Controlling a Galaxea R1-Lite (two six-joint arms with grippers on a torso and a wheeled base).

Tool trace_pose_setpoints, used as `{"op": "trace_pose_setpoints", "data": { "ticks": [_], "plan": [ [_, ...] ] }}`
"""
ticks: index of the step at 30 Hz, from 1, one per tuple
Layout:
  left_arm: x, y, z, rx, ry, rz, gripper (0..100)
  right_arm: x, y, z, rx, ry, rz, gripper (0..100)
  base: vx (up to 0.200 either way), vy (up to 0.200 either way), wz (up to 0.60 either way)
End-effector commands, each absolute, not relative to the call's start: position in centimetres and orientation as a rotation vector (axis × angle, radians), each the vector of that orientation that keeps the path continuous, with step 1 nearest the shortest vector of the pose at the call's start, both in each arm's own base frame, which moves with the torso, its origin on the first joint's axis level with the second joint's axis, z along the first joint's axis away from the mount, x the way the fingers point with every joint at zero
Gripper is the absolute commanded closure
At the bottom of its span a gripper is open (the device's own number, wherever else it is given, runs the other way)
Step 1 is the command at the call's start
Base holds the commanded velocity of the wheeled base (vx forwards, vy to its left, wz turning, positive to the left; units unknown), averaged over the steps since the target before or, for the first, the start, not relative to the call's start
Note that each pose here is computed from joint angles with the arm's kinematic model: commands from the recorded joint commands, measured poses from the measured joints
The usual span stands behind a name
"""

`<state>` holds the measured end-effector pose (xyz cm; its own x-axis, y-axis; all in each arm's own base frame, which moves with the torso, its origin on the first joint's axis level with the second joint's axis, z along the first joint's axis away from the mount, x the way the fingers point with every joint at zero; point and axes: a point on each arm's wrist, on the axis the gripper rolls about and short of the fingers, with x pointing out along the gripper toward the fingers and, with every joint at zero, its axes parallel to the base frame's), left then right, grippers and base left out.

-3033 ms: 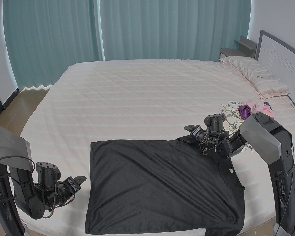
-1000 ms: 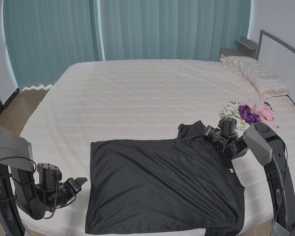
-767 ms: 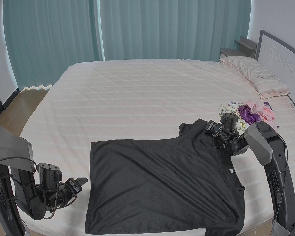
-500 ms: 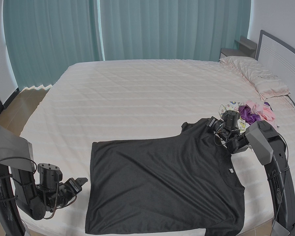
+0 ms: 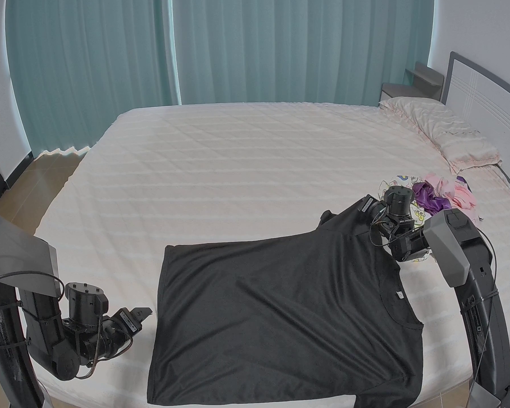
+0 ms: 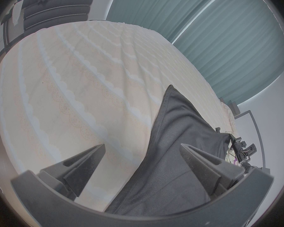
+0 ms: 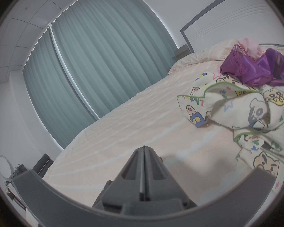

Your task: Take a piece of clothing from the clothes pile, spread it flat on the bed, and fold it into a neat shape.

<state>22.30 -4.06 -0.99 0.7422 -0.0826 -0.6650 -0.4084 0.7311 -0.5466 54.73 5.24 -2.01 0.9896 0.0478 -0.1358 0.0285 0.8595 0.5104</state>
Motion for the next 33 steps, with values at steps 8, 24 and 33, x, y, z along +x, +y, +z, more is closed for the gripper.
{"op": "trace_pose_setpoints", "data": {
  "ticks": [8, 24, 33],
  "plan": [
    [22.3, -4.1, -1.0, -0.745, 0.726, 0.198, 0, 53.9, 4.6, -4.0, 0.478, 0.210, -0.013, 0, 0.000, 0.000, 0.00],
    [20.6, -5.0, -0.1, -0.764, 0.755, 0.151, 0, 40.8, 3.7, 2.2, 0.500, 0.272, -0.025, 0, -0.038, 0.000, 0.00],
    [19.5, -6.1, 0.0, -0.770, 0.791, 0.123, 0, 32.1, 4.3, 2.6, 0.709, 0.426, -0.065, 0, -0.200, 0.000, 0.00]
  ]
}}
